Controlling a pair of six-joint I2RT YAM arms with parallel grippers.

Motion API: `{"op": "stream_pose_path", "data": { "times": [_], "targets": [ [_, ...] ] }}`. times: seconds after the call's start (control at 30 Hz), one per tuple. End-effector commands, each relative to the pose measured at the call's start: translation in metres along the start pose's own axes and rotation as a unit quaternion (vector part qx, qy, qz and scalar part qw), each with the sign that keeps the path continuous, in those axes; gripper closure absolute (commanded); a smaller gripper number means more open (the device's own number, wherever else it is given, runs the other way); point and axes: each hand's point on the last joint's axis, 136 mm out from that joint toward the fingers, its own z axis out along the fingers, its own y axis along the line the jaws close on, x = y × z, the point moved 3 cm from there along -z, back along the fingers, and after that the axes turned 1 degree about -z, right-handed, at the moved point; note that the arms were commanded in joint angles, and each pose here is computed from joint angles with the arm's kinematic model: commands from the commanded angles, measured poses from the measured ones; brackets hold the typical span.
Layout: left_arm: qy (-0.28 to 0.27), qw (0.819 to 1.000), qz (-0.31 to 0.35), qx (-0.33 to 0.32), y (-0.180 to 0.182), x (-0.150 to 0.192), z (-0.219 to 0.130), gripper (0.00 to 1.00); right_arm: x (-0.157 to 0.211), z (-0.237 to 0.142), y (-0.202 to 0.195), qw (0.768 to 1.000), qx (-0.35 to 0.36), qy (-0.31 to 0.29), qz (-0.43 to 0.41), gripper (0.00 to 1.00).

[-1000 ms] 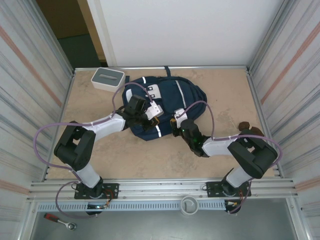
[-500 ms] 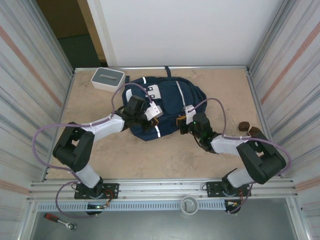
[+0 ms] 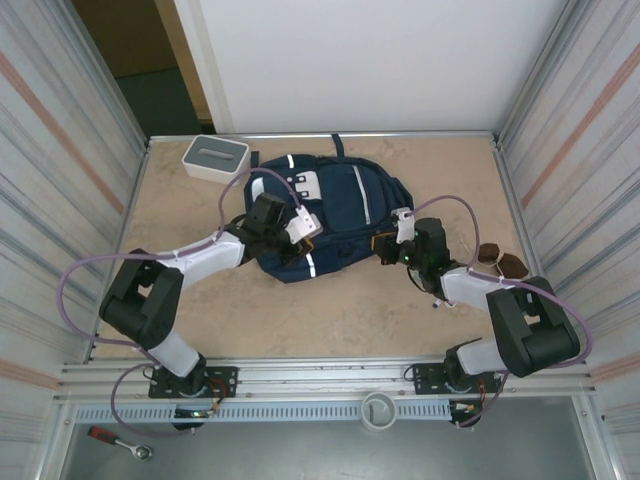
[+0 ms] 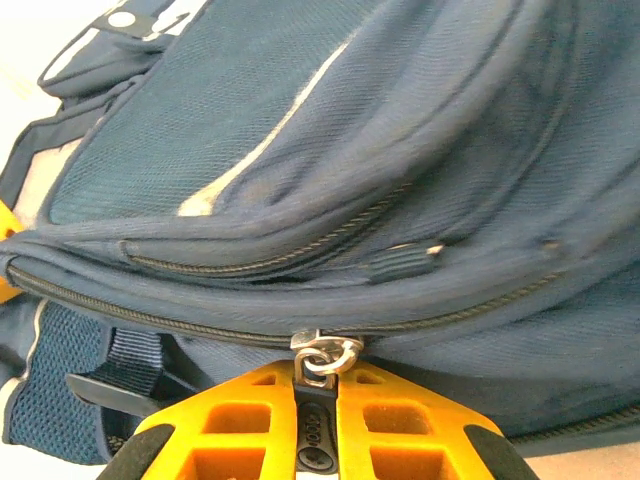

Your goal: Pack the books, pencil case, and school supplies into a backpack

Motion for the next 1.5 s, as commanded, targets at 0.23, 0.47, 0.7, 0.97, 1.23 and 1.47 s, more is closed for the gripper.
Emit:
{"op": "stream_pose_path", "data": {
  "times": [0.23, 0.47, 0.7, 0.97, 1.23, 1.47],
  "targets": [
    [-0.023, 0.999, 0.031, -0.019, 0.000, -0.005, -0.028, 0.73, -0.011, -0.004, 0.021, 0.997, -0.070, 0.005, 0.032, 1.00],
    [-0.036, 0.990, 0.131, -0.038, -0.028, -0.036, -0.025, 0.40, -0.015, -0.004, 0.041, 0.995, -0.093, 0.008, 0.023, 1.00],
    [-0.011, 0.975, 0.216, -0.054, -0.044, -0.065, 0.011, 0.35, -0.021, -0.005, 0.063, 0.992, -0.122, -0.001, 0.013, 1.00],
    [0.025, 0.973, 0.211, -0.084, -0.029, -0.056, 0.033, 0.63, -0.012, -0.008, 0.079, 0.990, -0.138, 0.001, 0.005, 1.00],
    [-0.014, 0.978, 0.196, -0.070, -0.025, -0.044, 0.011, 0.90, -0.002, -0.010, 0.040, 1.000, -0.020, 0.020, 0.007, 1.00],
    [-0.054, 0.981, 0.172, -0.073, -0.017, -0.034, -0.014, 1.00, -0.005, -0.022, 0.008, 0.994, 0.107, 0.020, -0.006, 1.00]
  ]
}}
